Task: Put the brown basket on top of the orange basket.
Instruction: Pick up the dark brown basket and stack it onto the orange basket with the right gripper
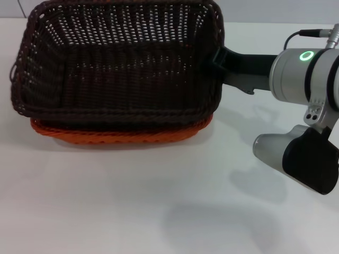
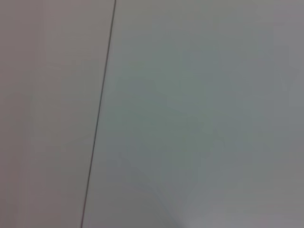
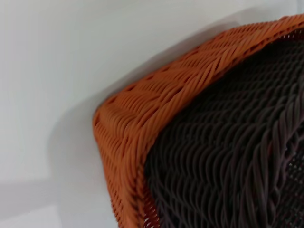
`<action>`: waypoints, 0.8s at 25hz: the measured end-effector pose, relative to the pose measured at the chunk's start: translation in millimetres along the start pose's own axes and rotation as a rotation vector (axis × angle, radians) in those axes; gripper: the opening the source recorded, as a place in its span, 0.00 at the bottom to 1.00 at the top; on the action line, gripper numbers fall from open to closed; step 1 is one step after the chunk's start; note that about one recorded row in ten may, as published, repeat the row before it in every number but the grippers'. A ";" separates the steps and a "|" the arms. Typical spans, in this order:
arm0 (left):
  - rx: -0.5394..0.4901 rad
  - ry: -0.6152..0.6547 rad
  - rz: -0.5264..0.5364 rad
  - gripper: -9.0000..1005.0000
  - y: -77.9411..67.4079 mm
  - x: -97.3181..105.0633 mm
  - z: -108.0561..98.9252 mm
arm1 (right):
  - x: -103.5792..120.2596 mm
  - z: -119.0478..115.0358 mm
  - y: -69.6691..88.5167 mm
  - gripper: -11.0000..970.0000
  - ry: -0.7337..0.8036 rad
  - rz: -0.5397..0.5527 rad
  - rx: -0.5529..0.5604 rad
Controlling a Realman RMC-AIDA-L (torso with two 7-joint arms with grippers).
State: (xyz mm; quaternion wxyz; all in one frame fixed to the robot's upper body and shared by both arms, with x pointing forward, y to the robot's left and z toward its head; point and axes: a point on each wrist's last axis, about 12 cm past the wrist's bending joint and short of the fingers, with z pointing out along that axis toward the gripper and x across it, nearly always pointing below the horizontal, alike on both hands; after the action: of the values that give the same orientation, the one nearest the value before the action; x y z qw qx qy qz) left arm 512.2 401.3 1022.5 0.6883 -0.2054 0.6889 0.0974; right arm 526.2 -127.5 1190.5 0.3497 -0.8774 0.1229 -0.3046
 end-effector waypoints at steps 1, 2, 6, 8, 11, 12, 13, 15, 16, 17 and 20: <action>0.001 0.008 -0.002 0.74 -1.3 1.6 -0.6 | 0.0 0.7 -0.3 0.23 -0.008 0.000 0.005; 0.003 0.012 -0.002 0.74 -2.3 2.1 -0.5 | 0.0 1.5 -1.3 0.22 -0.016 -0.002 0.013; 0.010 0.026 -0.002 0.74 -5.2 3.9 0.1 | 2.0 6.9 -5.1 0.21 -0.033 0.016 0.030; 0.010 0.028 -0.003 0.74 -5.7 4.2 0.2 | 1.5 9.1 -3.6 0.22 -0.040 0.031 0.028; 0.011 0.034 -0.004 0.74 -6.1 4.9 0.3 | 1.6 14.9 4.2 0.23 -0.034 0.057 0.009; 0.011 0.037 -0.007 0.74 -5.8 5.3 0.0 | 1.6 14.9 4.2 0.23 -0.034 0.057 0.009; 0.011 0.040 -0.009 0.74 -5.5 5.7 -0.3 | 1.8 15.5 5.2 0.23 -0.029 0.069 0.004; 0.011 0.044 -0.011 0.74 -4.8 6.2 -0.6 | 2.8 15.8 6.3 0.28 -0.010 0.096 0.001; 0.010 0.049 -0.010 0.74 -4.8 6.6 -0.3 | 4.7 15.3 7.9 0.32 0.013 0.115 0.004; 0.011 0.053 -0.010 0.74 -4.9 6.8 0.2 | 4.7 15.3 7.9 0.37 0.013 0.115 0.004; 0.012 0.063 -0.009 0.74 -5.5 7.2 1.6 | 5.1 12.6 9.8 0.48 0.031 0.140 0.013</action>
State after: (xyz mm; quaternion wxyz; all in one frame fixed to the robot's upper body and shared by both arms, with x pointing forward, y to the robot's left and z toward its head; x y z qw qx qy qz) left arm 516.2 395.9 1016.1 0.6678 -0.2075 0.7099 0.0837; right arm 538.0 -130.0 1178.8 0.3739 -0.8596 0.1872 -0.2936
